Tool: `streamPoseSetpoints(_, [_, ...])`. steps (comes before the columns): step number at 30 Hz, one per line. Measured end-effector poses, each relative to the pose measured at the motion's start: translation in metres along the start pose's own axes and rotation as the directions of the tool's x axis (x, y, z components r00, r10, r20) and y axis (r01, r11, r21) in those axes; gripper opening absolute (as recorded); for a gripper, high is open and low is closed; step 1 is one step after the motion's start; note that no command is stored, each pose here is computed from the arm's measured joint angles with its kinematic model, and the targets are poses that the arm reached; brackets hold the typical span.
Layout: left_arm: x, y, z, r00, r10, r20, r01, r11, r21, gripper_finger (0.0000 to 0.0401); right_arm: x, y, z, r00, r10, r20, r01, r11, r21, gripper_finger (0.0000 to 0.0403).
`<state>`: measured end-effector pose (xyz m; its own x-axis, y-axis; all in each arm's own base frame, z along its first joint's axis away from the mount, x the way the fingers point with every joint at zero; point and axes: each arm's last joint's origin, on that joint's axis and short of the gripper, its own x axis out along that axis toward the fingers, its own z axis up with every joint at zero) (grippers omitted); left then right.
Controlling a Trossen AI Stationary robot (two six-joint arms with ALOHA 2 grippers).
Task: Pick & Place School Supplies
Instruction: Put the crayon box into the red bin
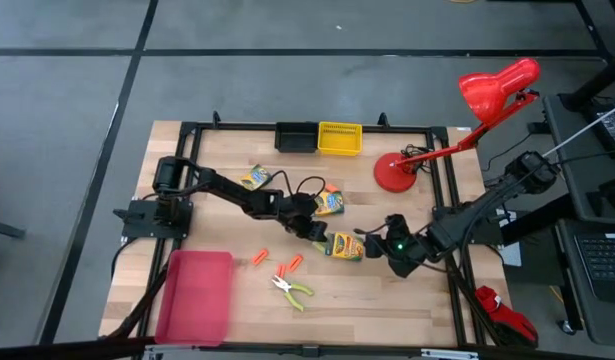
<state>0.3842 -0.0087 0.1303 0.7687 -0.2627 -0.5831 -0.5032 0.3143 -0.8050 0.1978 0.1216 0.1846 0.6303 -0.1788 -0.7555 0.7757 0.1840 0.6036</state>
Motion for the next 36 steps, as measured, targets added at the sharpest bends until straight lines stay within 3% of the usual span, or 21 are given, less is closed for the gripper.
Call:
streamPoseSetpoints(6, [0.01, -0.012, 0.008, 0.997, 0.069, -0.023, -0.067, 0.995, 0.077, 0.0118, 0.001, 0.001, 0.001, 1.0, 0.003, -0.002, -0.003, 1.0, -0.009, 0.0146])
streamPoseSetpoints(17, [0.022, -0.01, 0.011, 0.991, 0.118, -0.068, -0.114, 0.991, 0.065, 0.0118, -0.004, 0.0, -0.006, 0.998, 0.009, -0.055, -0.009, 1.0, -0.008, 0.0146])
streamPoseSetpoints(36, [0.026, -0.009, 0.013, 0.995, 0.089, -0.054, -0.086, 0.995, 0.052, 0.0116, -0.004, -0.001, -0.007, 0.998, 0.007, -0.057, -0.008, 1.0, -0.026, 0.0145])
